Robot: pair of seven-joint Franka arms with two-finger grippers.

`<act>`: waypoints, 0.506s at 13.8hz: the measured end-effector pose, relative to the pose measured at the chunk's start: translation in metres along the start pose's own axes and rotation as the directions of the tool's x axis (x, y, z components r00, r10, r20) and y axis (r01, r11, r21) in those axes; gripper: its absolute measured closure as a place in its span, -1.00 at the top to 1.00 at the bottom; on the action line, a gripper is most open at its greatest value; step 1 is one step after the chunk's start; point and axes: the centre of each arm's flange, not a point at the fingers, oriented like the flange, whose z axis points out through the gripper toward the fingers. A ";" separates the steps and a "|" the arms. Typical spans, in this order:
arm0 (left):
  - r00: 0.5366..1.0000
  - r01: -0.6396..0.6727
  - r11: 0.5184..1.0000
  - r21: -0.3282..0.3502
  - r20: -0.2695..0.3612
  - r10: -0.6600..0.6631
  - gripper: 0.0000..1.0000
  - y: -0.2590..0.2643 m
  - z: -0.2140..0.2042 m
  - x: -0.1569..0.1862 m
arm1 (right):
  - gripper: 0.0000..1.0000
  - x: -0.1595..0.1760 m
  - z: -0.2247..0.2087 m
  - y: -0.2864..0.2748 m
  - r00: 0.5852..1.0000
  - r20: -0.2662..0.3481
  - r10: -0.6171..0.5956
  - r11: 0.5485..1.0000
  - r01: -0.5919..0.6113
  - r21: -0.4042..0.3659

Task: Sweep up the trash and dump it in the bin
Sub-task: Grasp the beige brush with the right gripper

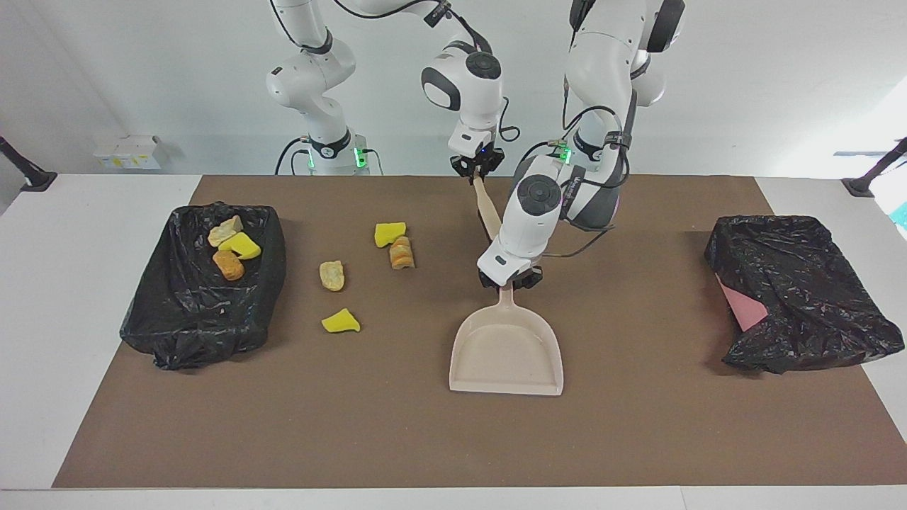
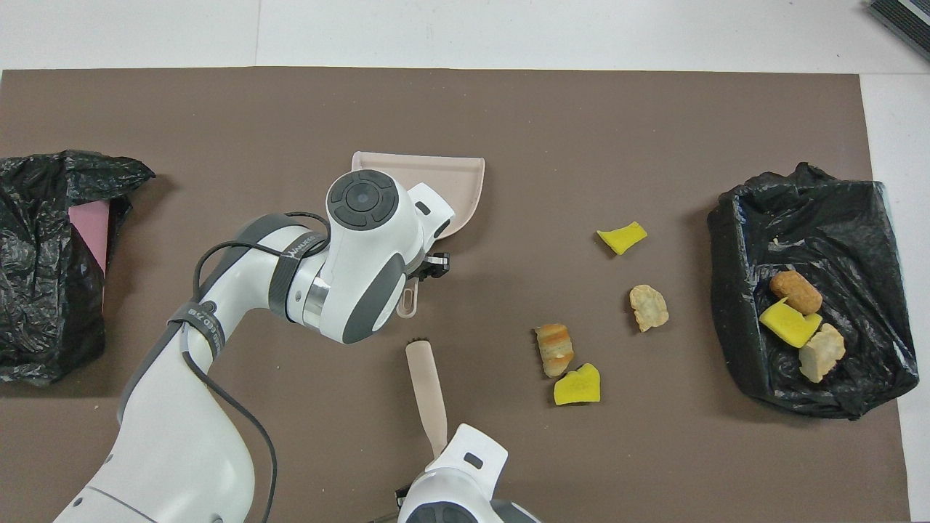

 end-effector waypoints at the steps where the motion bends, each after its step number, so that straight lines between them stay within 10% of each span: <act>1: 1.000 0.000 1.000 -0.002 -0.005 0.000 -0.31 0.000 -0.002 0.000 | -0.49 -0.002 -0.013 0.008 1.000 0.004 0.023 1.000 -0.023 -0.012; 7: 1.000 0.009 1.000 -0.013 -0.029 -0.010 -0.07 -0.005 -0.020 0.002 | -0.49 0.003 -0.054 0.081 0.965 -0.002 0.261 0.951 -0.257 -0.173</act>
